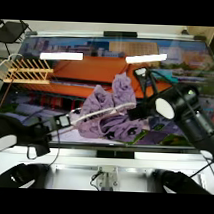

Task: Fold the shirts.

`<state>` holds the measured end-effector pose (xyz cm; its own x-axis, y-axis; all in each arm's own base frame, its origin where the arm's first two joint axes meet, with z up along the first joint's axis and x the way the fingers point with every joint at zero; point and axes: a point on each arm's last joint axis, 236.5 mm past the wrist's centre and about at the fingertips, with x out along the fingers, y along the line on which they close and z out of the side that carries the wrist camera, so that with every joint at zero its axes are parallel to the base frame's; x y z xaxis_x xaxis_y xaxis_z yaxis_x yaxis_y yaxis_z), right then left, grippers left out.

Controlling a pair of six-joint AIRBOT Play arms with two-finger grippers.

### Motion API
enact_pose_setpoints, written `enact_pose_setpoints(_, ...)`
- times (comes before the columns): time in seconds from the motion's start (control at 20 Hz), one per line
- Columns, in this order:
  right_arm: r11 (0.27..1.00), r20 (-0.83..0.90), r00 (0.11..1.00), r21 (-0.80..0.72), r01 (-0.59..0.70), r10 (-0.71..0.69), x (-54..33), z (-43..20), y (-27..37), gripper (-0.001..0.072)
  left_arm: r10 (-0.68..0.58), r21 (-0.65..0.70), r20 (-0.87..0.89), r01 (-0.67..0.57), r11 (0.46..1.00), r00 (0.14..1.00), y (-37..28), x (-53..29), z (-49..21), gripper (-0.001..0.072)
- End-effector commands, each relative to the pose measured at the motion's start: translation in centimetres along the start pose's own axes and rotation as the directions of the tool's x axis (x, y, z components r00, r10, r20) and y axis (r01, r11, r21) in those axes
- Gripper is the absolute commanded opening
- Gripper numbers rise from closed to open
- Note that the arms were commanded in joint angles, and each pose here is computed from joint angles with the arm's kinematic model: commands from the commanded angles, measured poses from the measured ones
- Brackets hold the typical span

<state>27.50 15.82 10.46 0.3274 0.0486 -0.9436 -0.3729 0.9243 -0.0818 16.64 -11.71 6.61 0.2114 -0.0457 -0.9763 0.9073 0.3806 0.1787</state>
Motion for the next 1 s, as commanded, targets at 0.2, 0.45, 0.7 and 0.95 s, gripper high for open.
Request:
enact_pose_setpoints(0.2,0.996,0.003,0.996,-0.008,0.085,-0.085,-0.3,0.1,-2.0,0.0065,0.063,-0.008,0.011,-0.063,0.998,0.998,-0.8,-3.9,-4.4,0.006)
enact_pose_setpoints(0.45,0.999,0.009,0.998,-0.003,0.054,-0.054,-0.3,0.2,-1.3,0.0065,0.036,0.077,0.022,-0.037,0.996,0.999,-2.2,-1.3,-2.4,0.0059)
enact_pose_setpoints(0.7,0.999,0.106,0.993,0.022,-0.046,0.044,-2.4,1.9,0.5,0.0065,0.041,-0.007,0.137,-0.041,0.999,0.99,-1.7,0.3,2.5,0.006)
enact_pose_setpoints(0.95,1.0,0.16,0.987,0.029,-0.001,-0.004,-4.1,2.5,-1.0,0.0065,0.075,-0.041,0.137,-0.07,0.997,0.988,-0.9,-0.3,2.1,0.006)
